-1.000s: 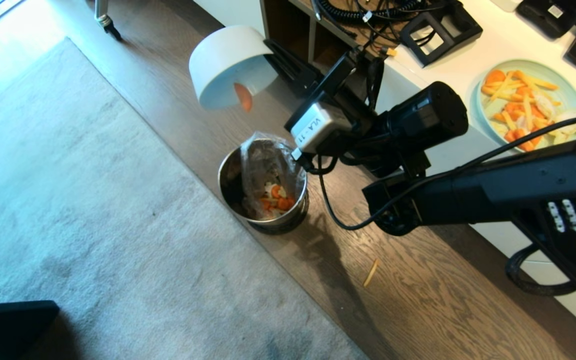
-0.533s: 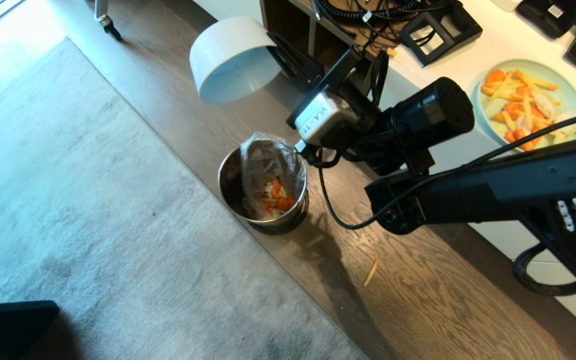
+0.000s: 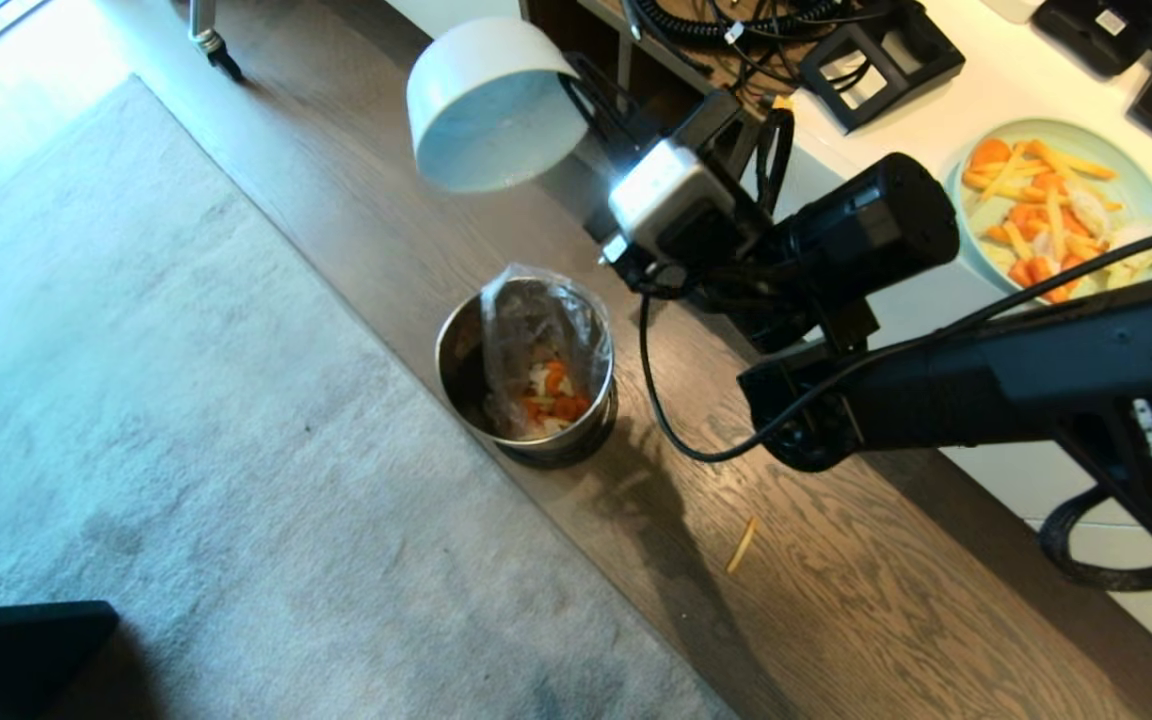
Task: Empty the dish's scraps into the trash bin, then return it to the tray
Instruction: Pour the leftover food from the bowl into the trash can, then put the bowl back to the table
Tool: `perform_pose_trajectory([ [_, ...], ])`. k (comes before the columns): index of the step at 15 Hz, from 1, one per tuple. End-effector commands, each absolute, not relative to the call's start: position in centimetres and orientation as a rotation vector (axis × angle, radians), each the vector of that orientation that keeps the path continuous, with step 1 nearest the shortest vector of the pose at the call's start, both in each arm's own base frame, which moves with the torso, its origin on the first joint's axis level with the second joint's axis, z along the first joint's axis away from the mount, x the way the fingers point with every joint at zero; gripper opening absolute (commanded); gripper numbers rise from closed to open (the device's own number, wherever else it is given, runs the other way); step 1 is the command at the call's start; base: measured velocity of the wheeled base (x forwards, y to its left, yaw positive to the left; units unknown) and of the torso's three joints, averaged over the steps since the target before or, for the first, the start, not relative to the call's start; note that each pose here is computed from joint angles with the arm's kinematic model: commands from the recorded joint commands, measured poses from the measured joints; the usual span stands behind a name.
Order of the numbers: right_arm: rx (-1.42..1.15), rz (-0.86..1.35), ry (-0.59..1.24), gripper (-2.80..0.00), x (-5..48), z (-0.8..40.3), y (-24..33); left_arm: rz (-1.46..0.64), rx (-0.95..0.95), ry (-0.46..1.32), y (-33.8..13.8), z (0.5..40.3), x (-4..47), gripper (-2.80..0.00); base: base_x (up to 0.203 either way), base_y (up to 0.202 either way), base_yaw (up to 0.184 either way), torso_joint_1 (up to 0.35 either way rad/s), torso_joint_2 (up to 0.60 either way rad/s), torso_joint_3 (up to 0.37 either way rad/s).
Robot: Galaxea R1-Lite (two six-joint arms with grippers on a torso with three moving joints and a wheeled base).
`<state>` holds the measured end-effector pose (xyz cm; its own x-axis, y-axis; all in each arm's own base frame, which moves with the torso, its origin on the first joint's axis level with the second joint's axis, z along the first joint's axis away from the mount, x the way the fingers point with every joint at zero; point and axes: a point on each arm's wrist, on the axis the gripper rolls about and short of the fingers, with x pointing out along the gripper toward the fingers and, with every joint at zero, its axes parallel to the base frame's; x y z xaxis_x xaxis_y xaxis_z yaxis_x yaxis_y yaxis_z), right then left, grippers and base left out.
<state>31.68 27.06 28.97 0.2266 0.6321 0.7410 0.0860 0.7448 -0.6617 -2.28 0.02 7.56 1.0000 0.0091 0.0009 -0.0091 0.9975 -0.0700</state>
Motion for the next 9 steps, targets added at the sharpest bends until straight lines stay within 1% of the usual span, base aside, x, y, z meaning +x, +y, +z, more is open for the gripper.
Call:
perform_pose_trajectory([
  [1, -0.636, 0.349, -1.305, -2.8, 30.6, 30.0, 26.0, 0.009, -0.071, -0.002, 0.0, 7.6, -2.3, -2.8, 0.0, 0.0, 0.0, 0.0, 0.0, 0.0],
  [5, -0.647, 0.377, -1.064, -2.8, 29.6, 27.0, 23.3, 0.009, -0.071, -0.002, 0.0, 7.6, -2.3, -2.8, 0.0, 0.0, 0.0, 0.0, 0.0, 0.0],
  [9, -0.689, 0.33, -0.735, -2.8, 27.7, 22.7, 17.4, 0.009, -0.071, -0.002, 0.0, 7.6, -2.3, -2.8, 0.0, 0.0, 0.0, 0.0, 0.0, 0.0],
])
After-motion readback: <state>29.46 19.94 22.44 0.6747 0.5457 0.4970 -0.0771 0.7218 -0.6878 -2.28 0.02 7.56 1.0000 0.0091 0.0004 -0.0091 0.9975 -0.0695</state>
